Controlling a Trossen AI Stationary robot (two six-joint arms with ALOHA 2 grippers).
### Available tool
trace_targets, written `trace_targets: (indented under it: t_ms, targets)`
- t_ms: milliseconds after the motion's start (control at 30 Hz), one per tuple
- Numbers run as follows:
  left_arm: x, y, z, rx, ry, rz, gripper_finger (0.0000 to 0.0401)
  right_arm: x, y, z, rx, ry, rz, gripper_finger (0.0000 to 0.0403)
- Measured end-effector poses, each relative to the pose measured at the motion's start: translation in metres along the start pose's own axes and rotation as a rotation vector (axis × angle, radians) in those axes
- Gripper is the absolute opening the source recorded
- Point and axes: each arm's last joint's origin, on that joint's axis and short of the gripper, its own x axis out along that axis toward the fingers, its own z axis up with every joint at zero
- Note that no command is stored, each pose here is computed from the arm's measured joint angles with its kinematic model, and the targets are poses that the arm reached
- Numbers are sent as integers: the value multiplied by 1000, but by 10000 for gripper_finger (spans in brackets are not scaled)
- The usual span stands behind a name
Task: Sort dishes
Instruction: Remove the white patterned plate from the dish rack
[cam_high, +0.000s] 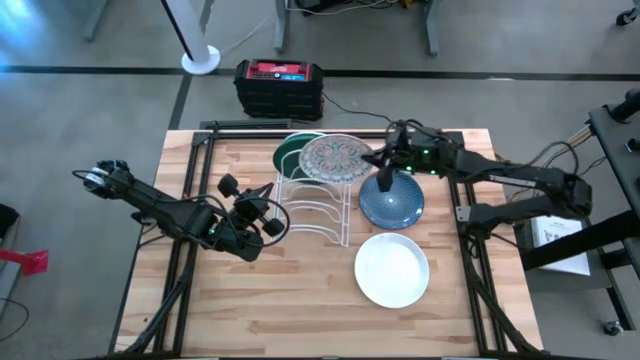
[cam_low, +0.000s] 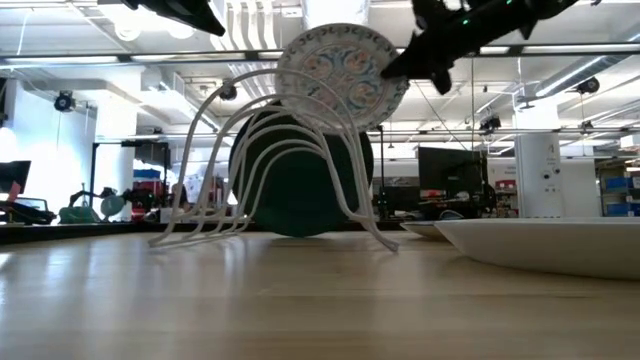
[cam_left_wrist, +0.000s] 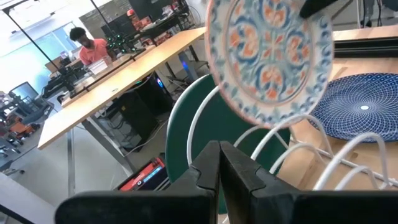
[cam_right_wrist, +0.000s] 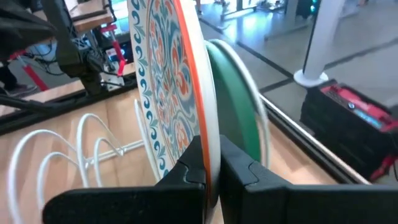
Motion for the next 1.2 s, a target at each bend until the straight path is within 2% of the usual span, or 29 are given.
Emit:
trace_targets:
  t_ms: [333, 633, 867, 1067, 1200]
  targets:
    - [0, 0, 0, 1, -8, 15, 0, -54, 3, 1, 105, 50, 24, 2]
    - [0, 0, 0, -3, -9, 16, 0, -81, 4, -10, 209, 156, 44, 2]
    - [0, 0, 0, -4, -9, 15, 0, -88, 7, -21, 294, 296, 142, 2]
    - [0, 0, 0, -4, -9, 15, 0, -90, 12, -29, 336, 437, 326, 2]
    - [0, 0, 0, -4, -9, 16, 0, -95, 13, -37, 354, 540, 410, 2]
